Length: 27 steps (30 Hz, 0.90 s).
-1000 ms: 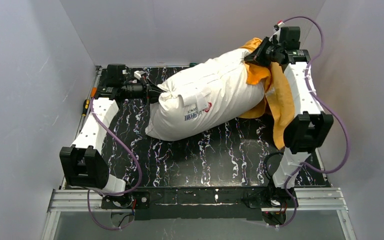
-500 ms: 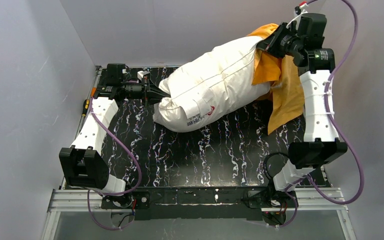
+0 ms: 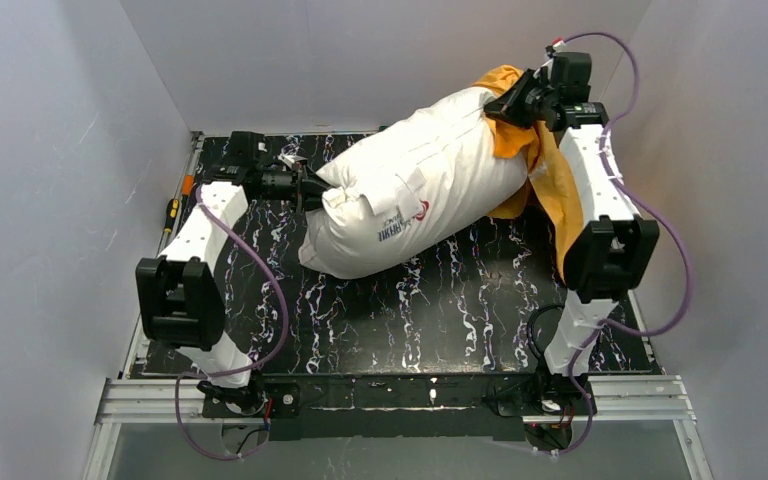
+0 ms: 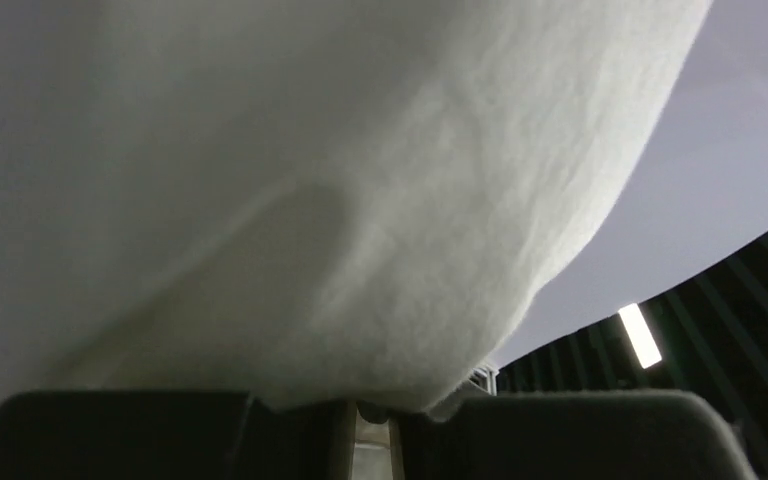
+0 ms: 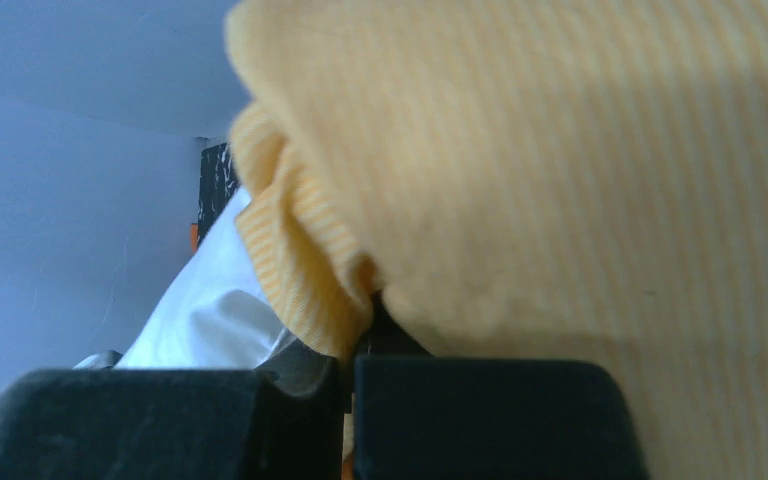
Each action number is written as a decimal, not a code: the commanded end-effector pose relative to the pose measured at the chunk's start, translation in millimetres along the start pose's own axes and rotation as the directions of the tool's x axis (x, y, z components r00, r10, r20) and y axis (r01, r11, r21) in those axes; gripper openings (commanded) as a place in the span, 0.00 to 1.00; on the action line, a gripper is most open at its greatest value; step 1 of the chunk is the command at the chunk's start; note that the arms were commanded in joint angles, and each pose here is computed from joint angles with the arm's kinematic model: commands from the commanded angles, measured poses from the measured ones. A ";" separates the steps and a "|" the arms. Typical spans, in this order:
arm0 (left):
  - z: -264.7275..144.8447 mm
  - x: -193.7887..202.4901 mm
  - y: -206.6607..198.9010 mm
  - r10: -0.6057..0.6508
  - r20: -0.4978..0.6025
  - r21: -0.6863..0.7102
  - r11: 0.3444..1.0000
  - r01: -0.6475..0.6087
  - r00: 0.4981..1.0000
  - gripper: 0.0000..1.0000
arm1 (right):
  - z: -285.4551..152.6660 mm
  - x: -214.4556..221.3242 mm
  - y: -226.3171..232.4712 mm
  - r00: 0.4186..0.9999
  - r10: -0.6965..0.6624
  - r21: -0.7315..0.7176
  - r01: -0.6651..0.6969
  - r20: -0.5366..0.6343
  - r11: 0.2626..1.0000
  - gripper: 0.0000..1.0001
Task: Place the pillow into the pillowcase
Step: Stuff the pillow into the pillowcase.
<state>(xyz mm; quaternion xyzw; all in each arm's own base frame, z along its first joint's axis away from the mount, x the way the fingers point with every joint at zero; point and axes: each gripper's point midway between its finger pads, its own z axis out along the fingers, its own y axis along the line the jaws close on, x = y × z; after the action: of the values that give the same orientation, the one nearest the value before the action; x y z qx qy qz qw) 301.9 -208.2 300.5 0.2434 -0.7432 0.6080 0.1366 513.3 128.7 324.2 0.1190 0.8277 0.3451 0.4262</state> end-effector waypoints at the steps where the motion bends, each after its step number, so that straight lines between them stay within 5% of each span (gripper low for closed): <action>1: -11.3 -51.8 -1.2 0.047 0.178 -0.057 0.998 -0.038 0.983 0.17 | 34.2 -27.6 44.7 0.989 -0.083 -0.199 0.106 0.120 0.974 0.01; 4: -37.8 -99.7 -5.9 0.075 0.363 -0.070 0.996 -0.053 0.929 0.22 | 66.2 -29.1 49.8 0.984 -0.121 -0.241 0.151 0.134 0.959 0.01; 6: -60.9 -125.3 -8.7 0.078 0.485 -0.082 0.996 -0.044 0.871 0.34 | 84.3 -34.4 53.5 0.978 -0.138 -0.251 0.174 0.157 0.952 0.03; 8: -86.7 -144.6 -9.6 0.125 0.614 -0.128 0.990 -0.058 0.780 0.48 | 101.5 -40.2 53.7 0.975 -0.135 -0.265 0.179 0.177 0.947 0.07; 10: -117.9 -158.6 -8.1 0.204 0.743 -0.210 0.975 -0.067 0.637 0.64 | 107.7 -49.2 61.6 0.968 -0.136 -0.307 0.197 0.209 0.931 0.11; 13: -157.1 -149.5 -14.3 0.315 0.840 -0.307 0.947 -0.093 0.442 0.84 | 90.4 -76.1 79.9 0.931 -0.153 -0.301 0.258 0.331 0.918 0.38; 15: -168.0 -140.3 -13.9 0.371 0.852 -0.350 0.928 -0.125 0.369 0.95 | 64.2 -97.6 94.8 0.896 -0.163 -0.270 0.291 0.412 0.918 0.64; 19: -166.3 -121.7 0.8 0.409 0.846 -0.372 0.912 -0.172 0.341 0.98 | 26.0 -109.7 111.1 0.850 -0.260 -0.203 0.385 0.459 0.901 0.91; 27: -145.3 -98.9 41.4 0.433 0.816 -0.364 0.900 -0.241 0.383 0.98 | -9.5 -45.3 46.8 0.896 -0.361 0.019 0.369 0.259 0.929 0.95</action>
<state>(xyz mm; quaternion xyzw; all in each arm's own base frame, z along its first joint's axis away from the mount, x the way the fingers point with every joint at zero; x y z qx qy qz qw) 360.7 -36.3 258.1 0.3765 -0.7820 0.3310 -0.3703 557.6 161.3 407.1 -0.0079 0.7333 0.3161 0.6019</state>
